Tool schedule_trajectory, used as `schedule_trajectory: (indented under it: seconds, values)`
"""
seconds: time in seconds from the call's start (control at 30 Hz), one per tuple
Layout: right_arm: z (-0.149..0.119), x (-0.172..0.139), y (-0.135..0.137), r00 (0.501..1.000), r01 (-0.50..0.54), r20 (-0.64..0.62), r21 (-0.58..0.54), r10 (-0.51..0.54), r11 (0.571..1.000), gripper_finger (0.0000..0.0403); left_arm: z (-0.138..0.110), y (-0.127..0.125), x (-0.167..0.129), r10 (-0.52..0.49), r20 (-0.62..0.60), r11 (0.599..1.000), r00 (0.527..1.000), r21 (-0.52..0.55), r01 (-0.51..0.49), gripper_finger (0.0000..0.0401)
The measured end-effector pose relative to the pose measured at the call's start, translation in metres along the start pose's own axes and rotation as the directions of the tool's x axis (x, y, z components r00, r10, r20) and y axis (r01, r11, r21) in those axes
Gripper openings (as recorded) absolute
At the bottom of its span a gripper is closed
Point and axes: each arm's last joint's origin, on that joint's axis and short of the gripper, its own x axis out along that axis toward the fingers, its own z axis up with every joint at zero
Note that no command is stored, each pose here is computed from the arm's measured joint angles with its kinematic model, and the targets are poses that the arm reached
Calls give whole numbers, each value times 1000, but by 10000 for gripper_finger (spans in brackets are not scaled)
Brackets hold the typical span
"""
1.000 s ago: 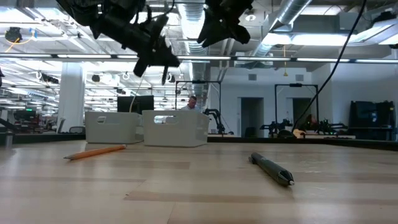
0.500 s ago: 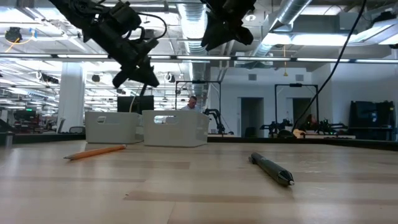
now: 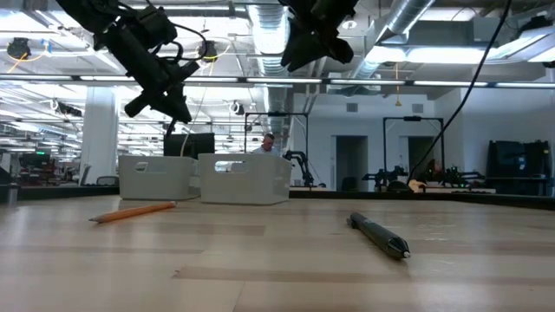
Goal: Sort pens & pencils
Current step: Put the top black pen into the left gray bin, then put the orange pencil into the right gray bin
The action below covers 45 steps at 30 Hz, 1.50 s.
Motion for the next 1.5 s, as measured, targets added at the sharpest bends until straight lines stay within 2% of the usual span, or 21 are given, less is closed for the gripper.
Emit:
schedule_trajectory:
  seconds: [0.27, 0.73, 1.1, 1.27, 1.5]
  values:
    - [0, 0, 1, 1000, -3, 3, -1, 3, 1000, 112, -1, 12, 0, 58, -40, 993, 998, -97, -62, 42]
    - [-3, -1, 8, 1000, -16, -1, -14, 16, 1000, 112, -4, 20, -1, 170, -57, 978, 984, -114, -176, 49]
    - [-6, -3, 14, 1000, -31, -5, -28, 31, 999, 112, -24, 29, 6, 205, -139, 971, 969, -99, -220, 39]
    - [-6, -3, 14, 1000, -30, -5, -28, 30, 999, 112, -23, 29, 7, 191, -125, 977, 974, -74, -201, 17]
    - [-7, -3, 14, 1000, -27, -12, -29, 27, 999, 112, -18, 20, 5, -18, -116, 999, 993, -36, 14, 9]
